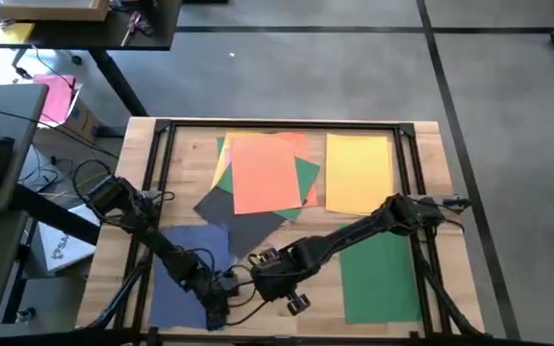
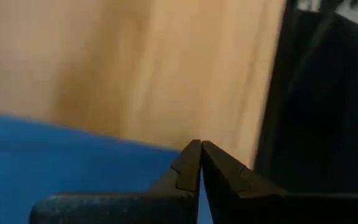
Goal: Organize paper
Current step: Adjust the bottom left violet paper
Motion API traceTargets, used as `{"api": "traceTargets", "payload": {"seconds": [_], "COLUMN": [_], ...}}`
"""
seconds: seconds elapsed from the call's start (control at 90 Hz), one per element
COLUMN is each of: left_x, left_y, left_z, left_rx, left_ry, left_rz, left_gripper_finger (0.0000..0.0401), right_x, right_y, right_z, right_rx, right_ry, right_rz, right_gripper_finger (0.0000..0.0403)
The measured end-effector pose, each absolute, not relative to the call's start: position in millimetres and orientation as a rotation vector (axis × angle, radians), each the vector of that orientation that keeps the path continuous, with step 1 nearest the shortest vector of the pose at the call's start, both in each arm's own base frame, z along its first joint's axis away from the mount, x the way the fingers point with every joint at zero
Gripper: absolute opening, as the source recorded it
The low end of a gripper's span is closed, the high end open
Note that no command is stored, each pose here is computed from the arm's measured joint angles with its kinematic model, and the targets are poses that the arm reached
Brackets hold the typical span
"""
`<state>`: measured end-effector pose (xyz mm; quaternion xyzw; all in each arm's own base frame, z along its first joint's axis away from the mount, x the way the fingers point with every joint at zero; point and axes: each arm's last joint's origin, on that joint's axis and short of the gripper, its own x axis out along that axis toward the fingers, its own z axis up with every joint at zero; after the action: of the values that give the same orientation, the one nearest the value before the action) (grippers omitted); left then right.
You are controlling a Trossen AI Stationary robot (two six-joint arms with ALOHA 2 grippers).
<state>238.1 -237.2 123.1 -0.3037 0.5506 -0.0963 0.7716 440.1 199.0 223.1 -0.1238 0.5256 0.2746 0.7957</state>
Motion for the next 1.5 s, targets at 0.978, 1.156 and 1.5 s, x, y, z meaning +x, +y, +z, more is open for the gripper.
{"api": "traceTargets", "payload": {"seconds": [0.978, 1.156, 1.5], "left_x": [206.0, 215.5, 224.0], "left_y": [-202.4, -205.3, -221.8], "left_z": [139.1, 126.6, 128.0], "left_rx": [-0.233, -0.218, -0.313], "left_ry": [1.177, 1.202, 1.135], "left_rz": [0.514, 0.469, 0.311], "left_gripper_finger": [0.0000, 0.0000, 0.0000], "right_x": [464.0, 457.0, 459.4], "right_y": [54.5, 41.1, 10.0], "right_z": [98.4, 89.1, 89.4], "right_rx": [0.264, 0.272, 0.213], "right_ry": [0.810, 0.831, 0.820], "right_rz": [-0.003, -0.069, -0.105], "right_gripper_finger": [0.0000, 0.0000, 0.0000]}}
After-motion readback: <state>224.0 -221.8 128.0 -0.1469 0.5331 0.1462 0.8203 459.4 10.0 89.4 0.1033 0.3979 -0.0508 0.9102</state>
